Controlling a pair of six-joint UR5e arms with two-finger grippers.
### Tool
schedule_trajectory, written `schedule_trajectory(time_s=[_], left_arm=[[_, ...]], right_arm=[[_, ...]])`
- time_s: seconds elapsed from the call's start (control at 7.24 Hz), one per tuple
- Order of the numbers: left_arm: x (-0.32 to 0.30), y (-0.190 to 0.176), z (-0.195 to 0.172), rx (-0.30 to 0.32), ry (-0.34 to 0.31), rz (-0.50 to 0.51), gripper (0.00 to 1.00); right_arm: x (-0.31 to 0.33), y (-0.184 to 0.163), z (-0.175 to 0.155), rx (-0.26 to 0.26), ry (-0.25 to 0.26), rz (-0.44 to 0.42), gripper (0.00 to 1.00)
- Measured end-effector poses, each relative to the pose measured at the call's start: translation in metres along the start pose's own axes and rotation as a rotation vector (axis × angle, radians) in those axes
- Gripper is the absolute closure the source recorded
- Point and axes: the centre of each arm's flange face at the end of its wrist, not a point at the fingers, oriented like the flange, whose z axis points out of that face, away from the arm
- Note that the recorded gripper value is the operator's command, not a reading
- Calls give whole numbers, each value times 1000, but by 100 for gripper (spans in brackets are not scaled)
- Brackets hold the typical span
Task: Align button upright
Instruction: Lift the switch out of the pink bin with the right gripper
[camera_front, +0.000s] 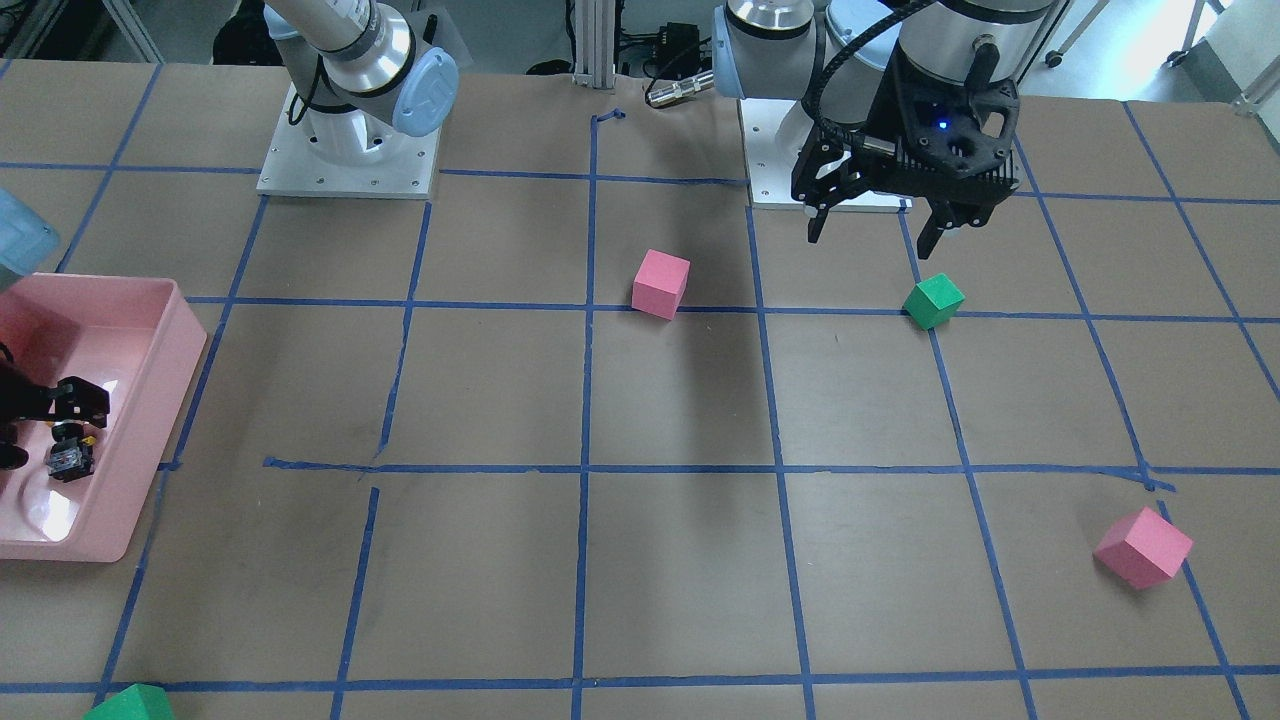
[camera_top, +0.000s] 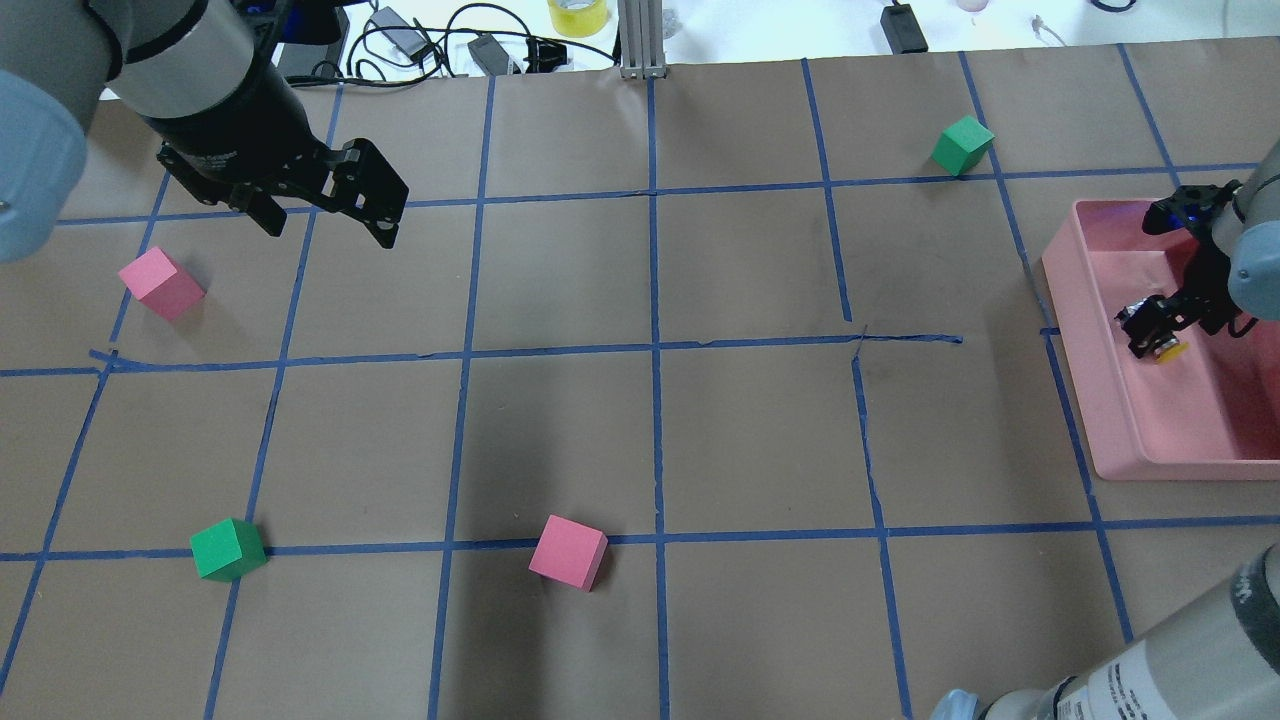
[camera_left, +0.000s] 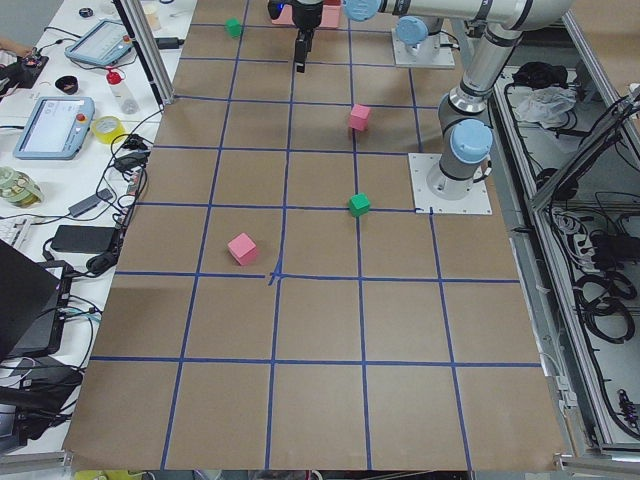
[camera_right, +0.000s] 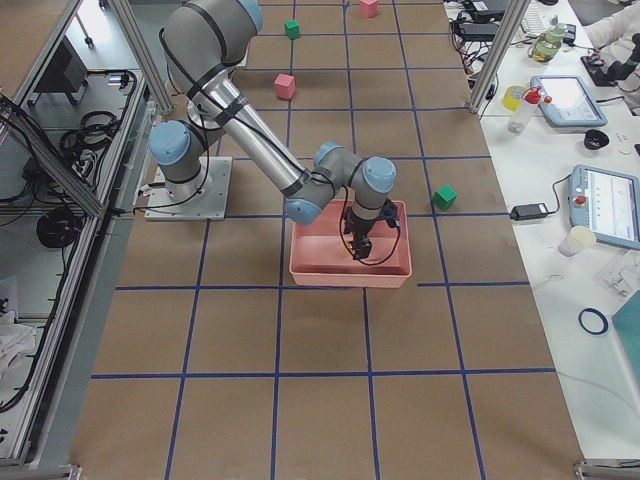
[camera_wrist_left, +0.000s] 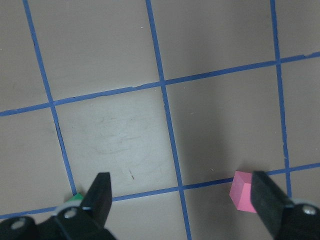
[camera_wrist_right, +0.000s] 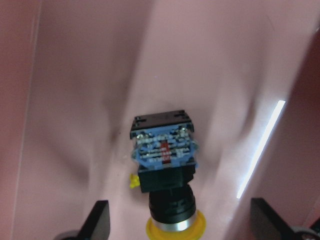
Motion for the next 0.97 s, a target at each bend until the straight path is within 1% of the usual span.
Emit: schedule_trajectory(time_s=[0.14,0.28,0.41,0.55,0.97], left_arm=[[0,0,0,0,0,0,0],[0,0,0,0,0,0,0],[0,0,0,0,0,1,0],[0,0,0,0,0,1,0],[0,0,0,0,0,0,0]], right_arm=[[0,-1,3,0,-6,1,0],[-1,-2,9,-2,-16,1,7],[-1,-3,13,-5,-22,0,82],[-1,-4,16,-9,-23,2,100],[1,-2,12,-23,-8,10,100]])
